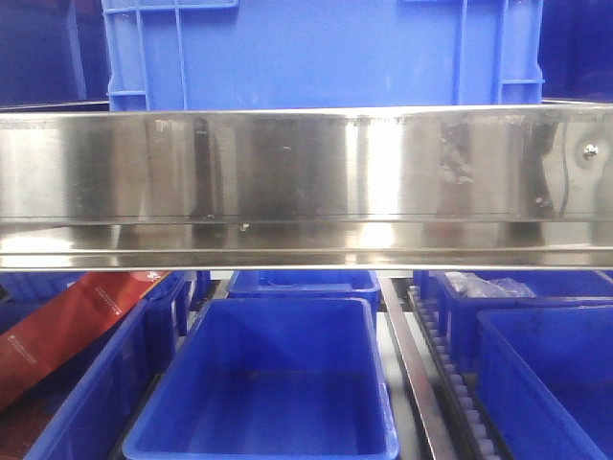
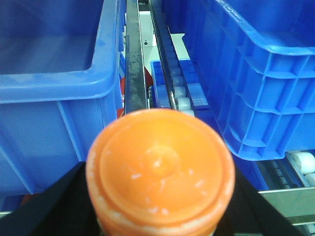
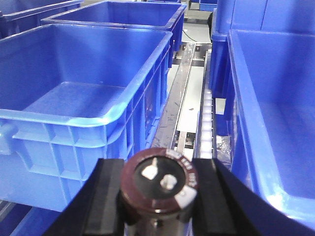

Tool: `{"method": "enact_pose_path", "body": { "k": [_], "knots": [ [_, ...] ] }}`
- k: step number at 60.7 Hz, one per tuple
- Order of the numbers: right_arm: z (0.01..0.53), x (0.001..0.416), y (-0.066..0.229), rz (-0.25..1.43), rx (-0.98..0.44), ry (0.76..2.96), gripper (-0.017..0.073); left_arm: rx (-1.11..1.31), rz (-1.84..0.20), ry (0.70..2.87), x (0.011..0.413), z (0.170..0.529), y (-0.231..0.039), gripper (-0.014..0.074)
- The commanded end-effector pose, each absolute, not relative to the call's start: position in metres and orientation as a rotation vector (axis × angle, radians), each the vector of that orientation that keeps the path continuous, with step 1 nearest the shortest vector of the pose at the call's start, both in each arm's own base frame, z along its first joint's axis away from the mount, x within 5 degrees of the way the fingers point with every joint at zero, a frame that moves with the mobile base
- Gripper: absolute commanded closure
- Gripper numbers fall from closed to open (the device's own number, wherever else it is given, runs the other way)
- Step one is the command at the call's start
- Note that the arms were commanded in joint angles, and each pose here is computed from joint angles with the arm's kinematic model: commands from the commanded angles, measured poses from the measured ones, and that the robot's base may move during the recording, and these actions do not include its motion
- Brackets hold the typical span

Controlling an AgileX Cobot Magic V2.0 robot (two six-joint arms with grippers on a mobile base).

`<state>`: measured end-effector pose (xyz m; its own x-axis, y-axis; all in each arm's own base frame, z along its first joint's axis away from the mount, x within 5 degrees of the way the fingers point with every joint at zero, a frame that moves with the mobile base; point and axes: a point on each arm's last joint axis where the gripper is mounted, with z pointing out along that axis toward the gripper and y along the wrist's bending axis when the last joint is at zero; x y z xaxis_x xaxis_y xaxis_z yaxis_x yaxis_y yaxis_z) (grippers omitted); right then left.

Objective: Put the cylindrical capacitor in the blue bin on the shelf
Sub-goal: 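Drive up to the shelf and position grippers over blue bins, then open the left gripper to drop the orange cylinder into a blue bin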

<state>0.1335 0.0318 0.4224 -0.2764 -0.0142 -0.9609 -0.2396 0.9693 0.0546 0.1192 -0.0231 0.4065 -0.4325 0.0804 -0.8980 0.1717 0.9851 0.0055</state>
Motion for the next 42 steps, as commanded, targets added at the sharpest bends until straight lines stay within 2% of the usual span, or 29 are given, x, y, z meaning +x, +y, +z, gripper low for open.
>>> {"method": "enact_pose_path", "body": {
  "k": [1,23,42],
  "knots": [
    [0.428,0.132,0.031,0.218,-0.185,1.806,0.0713,0.177,-0.116,1.990,0.119,0.409,-0.024,0.0704],
    [0.428,0.132,0.031,0.218,-0.185,1.806,0.0713,0.177,-0.116,1.985,0.119,0.410,-0.024,0.0704],
    [0.428,0.132,0.031,0.218,-0.185,1.806,0.0713,0.172,-0.134,1.863,0.123,0.420,-0.026,0.0704]
  ]
}}
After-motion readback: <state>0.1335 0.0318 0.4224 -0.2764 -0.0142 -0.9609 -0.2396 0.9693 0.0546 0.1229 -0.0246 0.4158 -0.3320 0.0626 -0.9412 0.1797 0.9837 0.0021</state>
